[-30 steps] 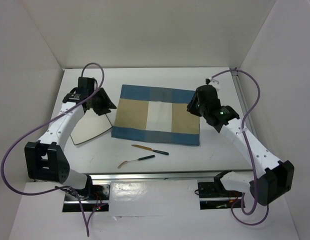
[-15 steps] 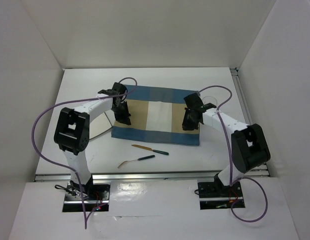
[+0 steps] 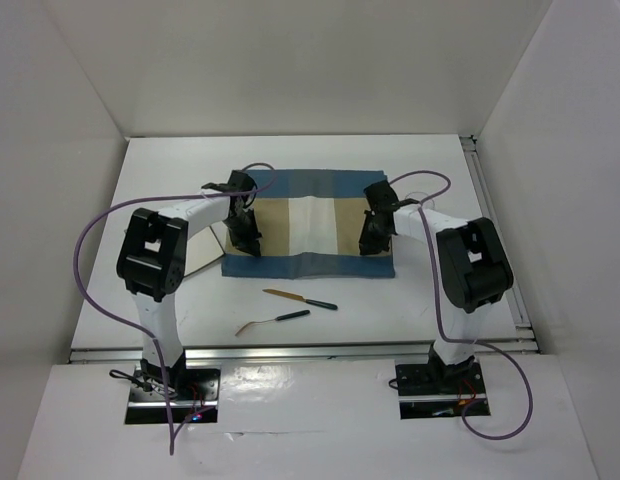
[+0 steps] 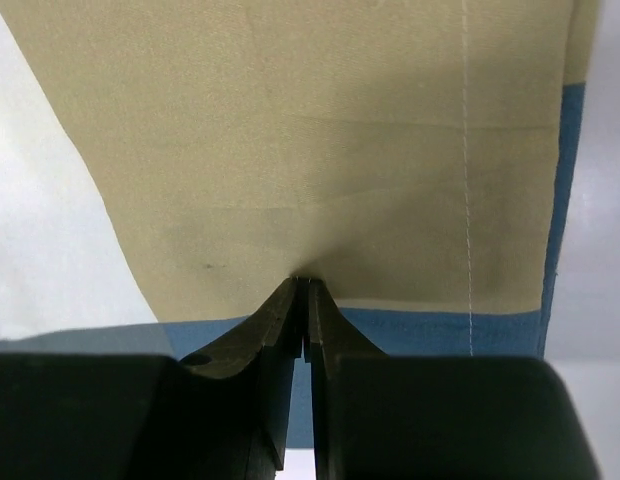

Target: Set the dinner table for one person

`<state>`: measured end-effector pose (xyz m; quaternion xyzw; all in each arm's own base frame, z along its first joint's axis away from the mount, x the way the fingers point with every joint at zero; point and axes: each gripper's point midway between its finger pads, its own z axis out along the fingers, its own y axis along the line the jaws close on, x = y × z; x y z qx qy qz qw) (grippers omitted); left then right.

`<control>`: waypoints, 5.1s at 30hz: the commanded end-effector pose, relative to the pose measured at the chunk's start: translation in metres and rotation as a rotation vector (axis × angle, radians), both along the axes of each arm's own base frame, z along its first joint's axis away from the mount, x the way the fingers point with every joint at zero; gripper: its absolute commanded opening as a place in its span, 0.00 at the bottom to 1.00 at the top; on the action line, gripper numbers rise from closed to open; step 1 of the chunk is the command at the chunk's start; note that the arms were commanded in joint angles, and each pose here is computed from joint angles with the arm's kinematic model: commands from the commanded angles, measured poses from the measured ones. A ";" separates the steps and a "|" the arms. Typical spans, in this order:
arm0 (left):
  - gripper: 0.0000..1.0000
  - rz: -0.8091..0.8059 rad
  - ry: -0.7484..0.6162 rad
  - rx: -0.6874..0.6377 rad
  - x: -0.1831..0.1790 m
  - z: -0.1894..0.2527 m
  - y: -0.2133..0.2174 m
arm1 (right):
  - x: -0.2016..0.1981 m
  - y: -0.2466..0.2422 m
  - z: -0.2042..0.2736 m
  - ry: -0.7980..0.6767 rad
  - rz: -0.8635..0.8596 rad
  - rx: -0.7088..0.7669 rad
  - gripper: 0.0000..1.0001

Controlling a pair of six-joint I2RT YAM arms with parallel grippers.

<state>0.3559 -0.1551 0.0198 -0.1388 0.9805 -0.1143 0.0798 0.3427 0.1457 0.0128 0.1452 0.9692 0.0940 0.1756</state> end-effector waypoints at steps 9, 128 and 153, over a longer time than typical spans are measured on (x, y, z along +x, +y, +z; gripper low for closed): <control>0.16 0.053 0.005 0.104 0.013 -0.003 0.027 | 0.027 -0.010 -0.017 0.000 -0.014 -0.086 0.15; 0.78 0.346 -0.557 -0.164 -0.057 0.242 0.135 | -0.004 0.417 0.048 -0.128 0.496 0.813 0.59; 0.78 0.316 -0.559 -0.173 -0.054 0.247 0.129 | 0.012 0.419 0.100 -0.191 0.437 0.930 0.00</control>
